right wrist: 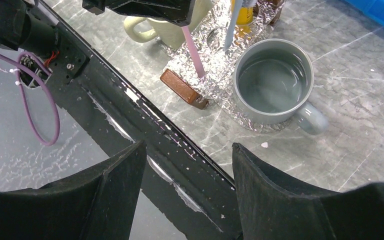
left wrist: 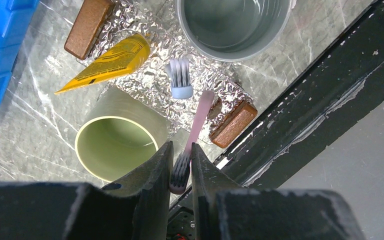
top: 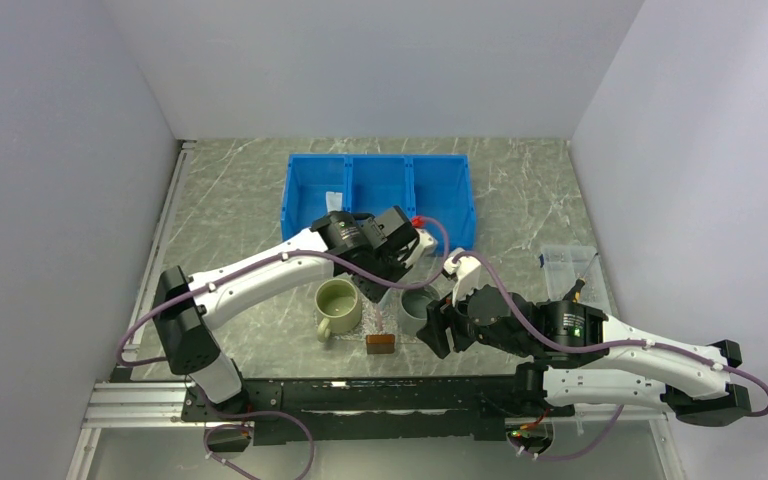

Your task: Prepare toiletry sets of a toothbrush and toothpaste on the tray

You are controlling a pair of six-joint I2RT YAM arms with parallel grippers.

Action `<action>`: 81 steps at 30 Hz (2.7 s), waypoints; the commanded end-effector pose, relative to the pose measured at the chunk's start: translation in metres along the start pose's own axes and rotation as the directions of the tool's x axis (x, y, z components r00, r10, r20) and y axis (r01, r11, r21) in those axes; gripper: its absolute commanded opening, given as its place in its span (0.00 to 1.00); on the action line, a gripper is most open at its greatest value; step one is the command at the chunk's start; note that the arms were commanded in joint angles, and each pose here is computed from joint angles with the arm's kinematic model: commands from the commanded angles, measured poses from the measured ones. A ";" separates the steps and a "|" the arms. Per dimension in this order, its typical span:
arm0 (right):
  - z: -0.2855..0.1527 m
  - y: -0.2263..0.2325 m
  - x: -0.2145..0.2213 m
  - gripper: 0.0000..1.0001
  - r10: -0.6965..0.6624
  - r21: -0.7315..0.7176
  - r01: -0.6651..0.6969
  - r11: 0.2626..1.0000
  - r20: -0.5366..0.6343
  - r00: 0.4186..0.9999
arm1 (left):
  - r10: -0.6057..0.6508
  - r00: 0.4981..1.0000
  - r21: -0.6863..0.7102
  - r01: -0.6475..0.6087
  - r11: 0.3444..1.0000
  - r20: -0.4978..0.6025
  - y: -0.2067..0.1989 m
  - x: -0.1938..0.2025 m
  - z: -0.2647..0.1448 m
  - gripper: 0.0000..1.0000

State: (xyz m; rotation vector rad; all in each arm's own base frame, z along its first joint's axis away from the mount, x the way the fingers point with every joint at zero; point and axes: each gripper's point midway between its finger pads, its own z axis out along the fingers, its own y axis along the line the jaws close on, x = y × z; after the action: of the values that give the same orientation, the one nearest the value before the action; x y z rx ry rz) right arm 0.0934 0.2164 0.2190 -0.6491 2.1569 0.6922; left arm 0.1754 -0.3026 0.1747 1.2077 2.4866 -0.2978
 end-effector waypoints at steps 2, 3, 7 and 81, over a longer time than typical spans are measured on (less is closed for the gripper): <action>0.000 0.003 -0.007 0.66 -0.001 -0.014 0.001 1.000 0.036 0.999 | 0.006 1.000 -0.013 -0.005 1.000 0.029 0.005 -0.013 -0.002 0.25; 0.000 0.003 -0.006 0.66 -0.002 -0.014 0.003 1.000 0.034 0.999 | 0.003 1.000 -0.015 -0.002 1.000 0.028 0.006 -0.013 -0.002 0.25; 0.000 0.002 -0.007 0.66 0.000 -0.012 0.001 1.000 0.036 0.999 | -0.004 1.000 -0.016 0.005 1.000 0.029 0.009 -0.015 0.000 0.25; 0.000 -0.001 -0.006 0.69 -0.007 0.003 0.007 1.000 0.035 0.999 | -0.036 0.998 -0.059 0.039 0.998 0.053 0.041 -0.037 0.000 0.39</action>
State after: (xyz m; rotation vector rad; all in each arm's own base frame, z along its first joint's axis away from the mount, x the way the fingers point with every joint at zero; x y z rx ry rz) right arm 0.0931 0.2142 0.2164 -0.6539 2.1546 0.6886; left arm 0.2195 -0.3001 0.1734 1.1267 2.5089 -0.2611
